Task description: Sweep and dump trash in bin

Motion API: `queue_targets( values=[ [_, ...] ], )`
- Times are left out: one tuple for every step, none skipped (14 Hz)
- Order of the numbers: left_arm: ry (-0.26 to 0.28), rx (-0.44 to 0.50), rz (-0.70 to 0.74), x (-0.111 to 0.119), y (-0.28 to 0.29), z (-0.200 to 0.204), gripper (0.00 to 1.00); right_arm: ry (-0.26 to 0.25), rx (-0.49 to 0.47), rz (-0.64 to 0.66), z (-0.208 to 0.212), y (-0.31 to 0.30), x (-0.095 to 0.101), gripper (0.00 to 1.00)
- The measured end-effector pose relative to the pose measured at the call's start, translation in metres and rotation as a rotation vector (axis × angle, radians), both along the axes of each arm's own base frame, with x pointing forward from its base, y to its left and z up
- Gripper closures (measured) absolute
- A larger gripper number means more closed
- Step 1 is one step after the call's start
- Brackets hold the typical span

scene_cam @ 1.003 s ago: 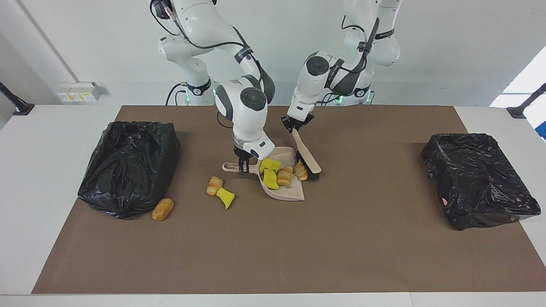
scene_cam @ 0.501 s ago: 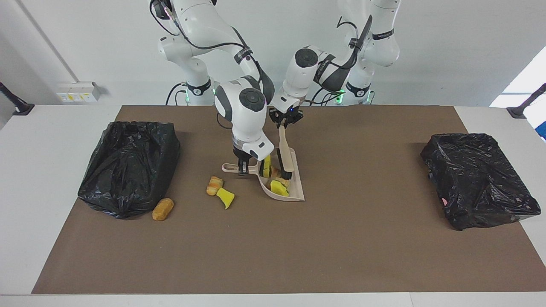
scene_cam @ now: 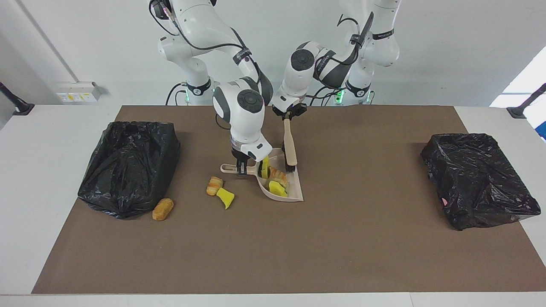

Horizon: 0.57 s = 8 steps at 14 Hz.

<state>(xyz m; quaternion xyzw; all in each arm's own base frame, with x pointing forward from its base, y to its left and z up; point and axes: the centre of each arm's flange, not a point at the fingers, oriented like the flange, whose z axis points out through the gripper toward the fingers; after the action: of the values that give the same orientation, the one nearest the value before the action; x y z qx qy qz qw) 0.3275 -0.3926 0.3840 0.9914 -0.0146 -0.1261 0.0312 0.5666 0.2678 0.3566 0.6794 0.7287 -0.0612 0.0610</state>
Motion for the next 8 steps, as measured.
queue_targets(
  values=[
    [0.012, 0.012, -0.005, -0.002, 0.004, 0.004, 0.74, 0.0, 0.0, -0.001, 0.0, -0.001, 0.0, 0.68],
    [0.026, 0.031, -0.011, -0.005, 0.008, 0.009, 0.74, 0.0, 0.0, -0.002, 0.0, -0.001, 0.001, 0.68],
    [0.035, 0.053, -0.007, -0.009, 0.012, 0.013, 0.74, -0.002, 0.001, -0.002, 0.002, -0.003, 0.002, 0.68],
    [0.04, 0.069, 0.002, -0.012, 0.014, 0.017, 0.74, -0.005, 0.003, -0.003, 0.004, -0.006, 0.004, 0.68],
    [0.04, 0.077, 0.012, -0.015, 0.016, 0.018, 0.74, -0.008, 0.004, -0.013, 0.005, -0.012, 0.007, 0.68],
    [0.039, 0.081, 0.021, -0.017, 0.016, 0.019, 0.74, -0.011, 0.005, -0.028, 0.008, -0.023, 0.013, 0.68],
    [0.039, 0.087, 0.029, -0.021, 0.015, 0.019, 0.74, -0.018, 0.008, -0.039, 0.013, -0.036, 0.018, 0.68],
    [0.04, 0.093, 0.032, -0.026, 0.013, 0.018, 0.74, -0.032, 0.013, -0.051, 0.022, -0.047, 0.023, 0.68]
  ],
)
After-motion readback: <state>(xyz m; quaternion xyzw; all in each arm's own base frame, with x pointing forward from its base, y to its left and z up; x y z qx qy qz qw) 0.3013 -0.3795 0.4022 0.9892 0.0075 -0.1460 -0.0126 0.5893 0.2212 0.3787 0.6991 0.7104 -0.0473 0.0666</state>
